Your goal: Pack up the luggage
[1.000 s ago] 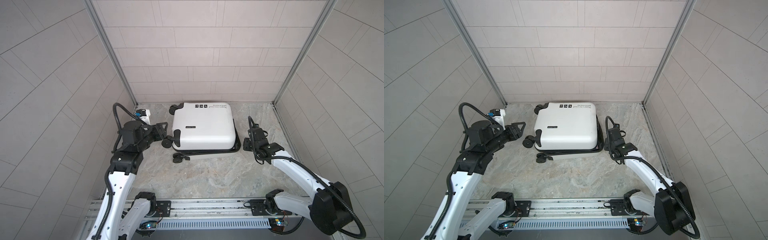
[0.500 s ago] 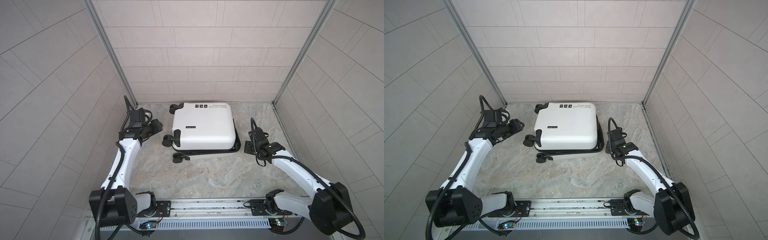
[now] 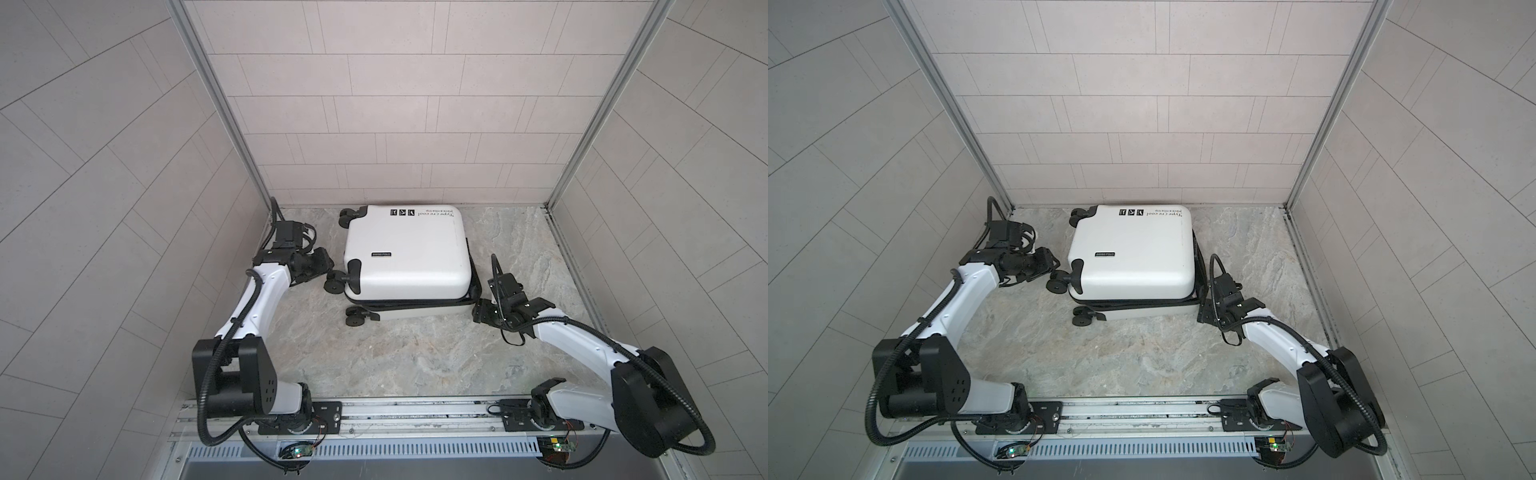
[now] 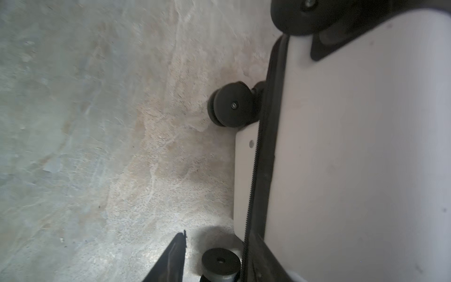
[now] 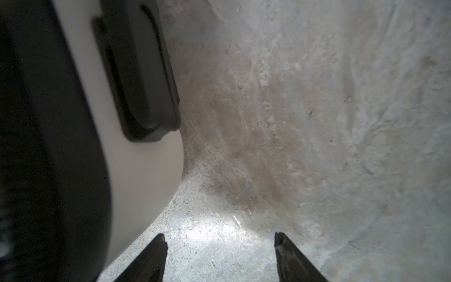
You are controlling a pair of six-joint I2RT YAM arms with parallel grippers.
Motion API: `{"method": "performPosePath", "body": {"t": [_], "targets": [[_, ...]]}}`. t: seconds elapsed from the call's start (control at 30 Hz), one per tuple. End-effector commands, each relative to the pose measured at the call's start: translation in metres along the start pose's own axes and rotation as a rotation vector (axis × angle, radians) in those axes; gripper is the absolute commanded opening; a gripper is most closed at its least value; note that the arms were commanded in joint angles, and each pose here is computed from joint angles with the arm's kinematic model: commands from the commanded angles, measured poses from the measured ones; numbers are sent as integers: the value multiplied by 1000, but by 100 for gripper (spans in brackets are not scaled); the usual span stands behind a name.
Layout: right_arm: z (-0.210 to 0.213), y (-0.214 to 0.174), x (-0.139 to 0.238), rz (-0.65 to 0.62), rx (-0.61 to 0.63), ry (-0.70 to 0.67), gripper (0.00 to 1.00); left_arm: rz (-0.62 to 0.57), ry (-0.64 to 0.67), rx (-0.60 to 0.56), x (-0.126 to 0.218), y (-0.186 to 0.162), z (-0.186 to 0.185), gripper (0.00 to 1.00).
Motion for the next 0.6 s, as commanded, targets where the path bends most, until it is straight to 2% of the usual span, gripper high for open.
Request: {"method": "performPosePath", "body": {"t": [0.0,0.23,0.57], "targets": [[15,14,-5,-36,-29,63,72,78,-41,-33,-8,-19,-11,46],[17,37,-18,-30,-133,117,73,131,-111,-62,-9,-49,-37,42],[20,71,-33,6,-159,132,73,164,-190,-92,-4,-90,-65,40]]}}
Point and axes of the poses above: each gripper's point midway between its finger pads, its own x axis back along the fingers, its own z axis along the line the jaws close on, y = z × x, the point moved 4 cm from there along x, back along the fingers, and after that the axes turned 5 degrees about -x, right-handed, at the moved point
